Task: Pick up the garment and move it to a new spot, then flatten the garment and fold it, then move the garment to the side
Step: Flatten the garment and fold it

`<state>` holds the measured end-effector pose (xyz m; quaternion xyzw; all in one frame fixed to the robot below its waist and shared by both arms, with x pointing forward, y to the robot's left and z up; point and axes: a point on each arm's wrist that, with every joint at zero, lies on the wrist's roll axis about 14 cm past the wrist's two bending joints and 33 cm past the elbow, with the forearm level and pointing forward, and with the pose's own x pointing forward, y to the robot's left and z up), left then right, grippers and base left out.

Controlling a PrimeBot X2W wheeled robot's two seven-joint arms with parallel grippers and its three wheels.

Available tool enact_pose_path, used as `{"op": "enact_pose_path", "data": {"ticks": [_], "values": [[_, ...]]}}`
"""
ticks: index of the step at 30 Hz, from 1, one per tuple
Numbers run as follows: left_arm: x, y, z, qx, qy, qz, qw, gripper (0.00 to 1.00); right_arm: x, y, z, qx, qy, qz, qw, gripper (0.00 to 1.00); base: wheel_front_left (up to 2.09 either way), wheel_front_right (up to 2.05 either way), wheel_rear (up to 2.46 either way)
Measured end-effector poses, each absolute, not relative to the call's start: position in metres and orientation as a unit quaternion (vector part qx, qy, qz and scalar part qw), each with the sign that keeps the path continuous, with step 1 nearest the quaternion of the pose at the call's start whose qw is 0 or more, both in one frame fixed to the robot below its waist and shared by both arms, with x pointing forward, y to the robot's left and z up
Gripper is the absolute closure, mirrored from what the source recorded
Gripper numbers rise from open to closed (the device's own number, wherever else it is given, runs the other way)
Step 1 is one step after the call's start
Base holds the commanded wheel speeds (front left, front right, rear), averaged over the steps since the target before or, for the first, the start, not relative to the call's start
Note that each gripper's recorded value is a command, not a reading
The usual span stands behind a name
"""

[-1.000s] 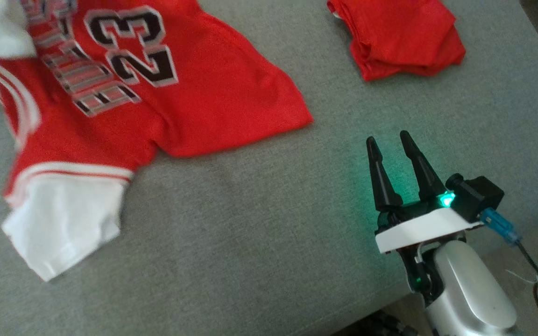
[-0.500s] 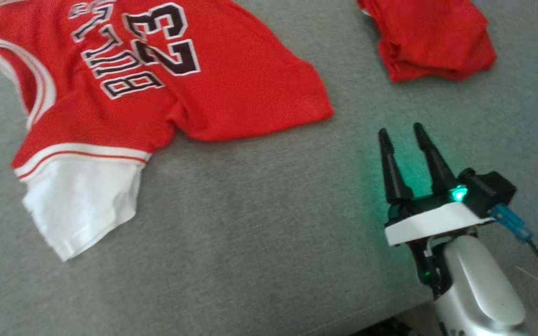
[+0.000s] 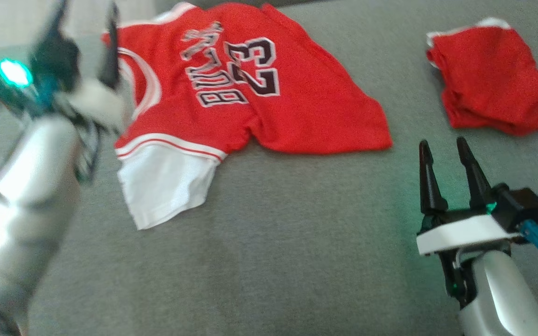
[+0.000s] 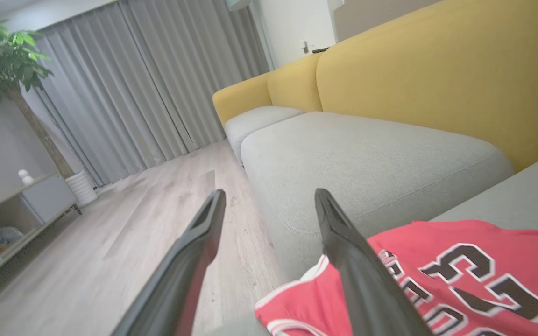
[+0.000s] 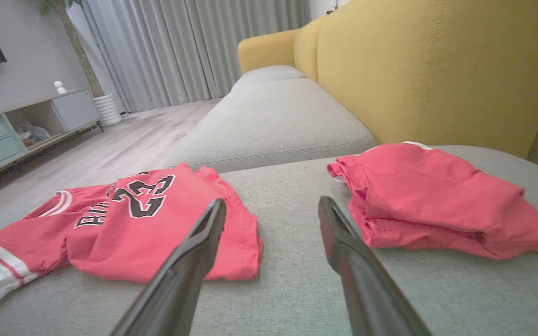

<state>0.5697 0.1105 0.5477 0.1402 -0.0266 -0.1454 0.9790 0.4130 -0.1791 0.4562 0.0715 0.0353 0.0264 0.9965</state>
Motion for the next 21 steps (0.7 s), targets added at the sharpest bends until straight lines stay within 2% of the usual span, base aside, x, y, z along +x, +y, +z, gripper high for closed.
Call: {"op": "enact_pose_path", "data": {"ticks": [9,16,21], "values": [[0.450,0.140,0.508,0.023,0.007,-0.066,0.998,0.00,0.400,-0.155,0.469,0.073,0.021,0.060,0.995,0.00,0.00,0.00,0.00],[0.393,0.151,0.482,-0.021,0.039,-0.025,0.999,0.00,0.389,-0.148,0.469,0.074,0.023,0.070,0.995,0.00,0.00,0.00,0.00],[0.387,0.149,0.483,-0.015,0.034,-0.032,0.999,0.00,0.391,-0.143,0.473,0.072,0.018,0.077,0.994,0.00,0.00,0.00,0.00]]}}
